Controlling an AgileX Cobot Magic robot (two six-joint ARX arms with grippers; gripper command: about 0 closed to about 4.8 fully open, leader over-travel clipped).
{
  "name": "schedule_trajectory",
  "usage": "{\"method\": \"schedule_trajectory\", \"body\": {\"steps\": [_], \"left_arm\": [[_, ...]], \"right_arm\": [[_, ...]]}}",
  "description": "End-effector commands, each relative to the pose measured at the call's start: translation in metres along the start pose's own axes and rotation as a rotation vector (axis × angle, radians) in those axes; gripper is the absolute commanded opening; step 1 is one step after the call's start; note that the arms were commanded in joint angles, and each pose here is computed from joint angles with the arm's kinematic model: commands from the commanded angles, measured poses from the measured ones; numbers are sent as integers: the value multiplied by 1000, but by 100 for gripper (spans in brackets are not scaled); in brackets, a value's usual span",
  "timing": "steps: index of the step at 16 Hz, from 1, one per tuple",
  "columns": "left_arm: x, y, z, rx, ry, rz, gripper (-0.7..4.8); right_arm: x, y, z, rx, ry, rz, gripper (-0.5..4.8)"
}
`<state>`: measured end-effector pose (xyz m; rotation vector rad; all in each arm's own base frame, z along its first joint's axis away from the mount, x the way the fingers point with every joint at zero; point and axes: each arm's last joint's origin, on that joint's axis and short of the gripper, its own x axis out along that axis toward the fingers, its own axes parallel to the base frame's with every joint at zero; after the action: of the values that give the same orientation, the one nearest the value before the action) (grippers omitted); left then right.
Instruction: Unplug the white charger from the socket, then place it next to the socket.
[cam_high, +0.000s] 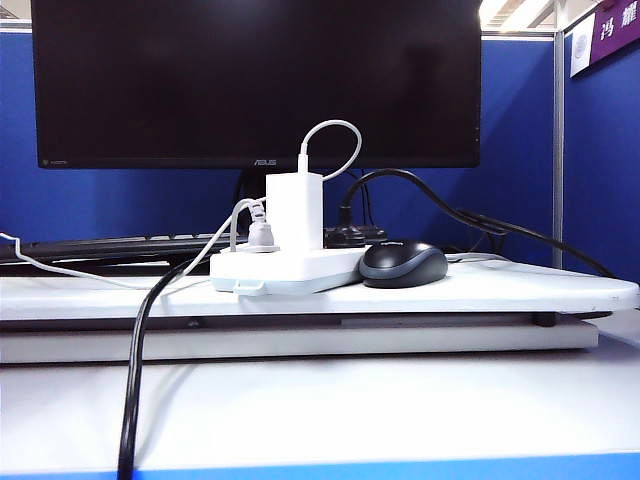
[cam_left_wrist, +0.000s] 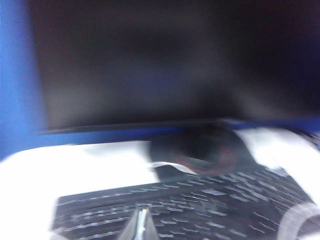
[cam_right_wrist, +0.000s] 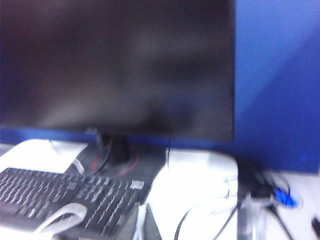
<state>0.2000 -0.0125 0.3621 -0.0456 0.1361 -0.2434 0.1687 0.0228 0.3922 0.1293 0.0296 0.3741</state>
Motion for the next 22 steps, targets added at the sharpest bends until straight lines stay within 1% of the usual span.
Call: {"method": "schedule_trajectory", "body": {"steps": [1,2,3,4,5,7,9,10,11,12,13,14,15,16,17,18,19,21,22], "left_arm": [[14,-4,-4,27,27,-217,-5],[18,-8,-6,25,43,-274,-5],[22,-11,-9,34,55,-301,-5],[26,-16,-11,50,69,-325,-5],[33,-23,-16,49,94,-362,-5],[45,-38,-25,60,139,-418,-5],[56,-53,-35,81,184,-468,-5],[60,-60,-39,99,199,-493,-5],[65,-64,-44,102,224,-514,-5],[69,-65,-47,98,240,-520,-5],[71,-67,-50,98,252,-527,-5],[74,-71,-54,100,269,-539,-5],[76,-71,-56,124,275,-552,-5],[76,-73,-58,140,283,-577,-5],[75,-80,-60,163,294,-590,-5],[75,-81,-61,171,295,-582,-5],[75,-82,-61,171,295,-590,-5],[74,-88,-61,178,293,-609,-5],[74,-88,-61,178,295,-615,-5]], "right_arm": [[34,4,12,-2,18,78,-1],[45,7,13,-4,20,129,-1],[54,10,11,0,39,164,-1],[66,15,6,7,70,220,-1],[81,26,-5,15,118,273,-1],[98,37,-20,26,187,321,-1],[115,54,-39,3,254,389,-1],[119,56,-44,3,273,411,-1],[126,64,-53,-6,303,464,-1],[130,67,-59,-5,325,489,-1],[133,67,-63,-19,334,487,3],[136,68,-67,-56,342,514,28],[138,73,-71,-86,348,550,34],[139,73,-74,-113,351,576,62],[138,74,-77,-146,369,612,129],[136,75,-80,-156,399,633,208],[134,78,-85,-175,442,649,276],[132,77,-93,-216,503,661,285],[135,76,-98,-209,528,663,284]]}}
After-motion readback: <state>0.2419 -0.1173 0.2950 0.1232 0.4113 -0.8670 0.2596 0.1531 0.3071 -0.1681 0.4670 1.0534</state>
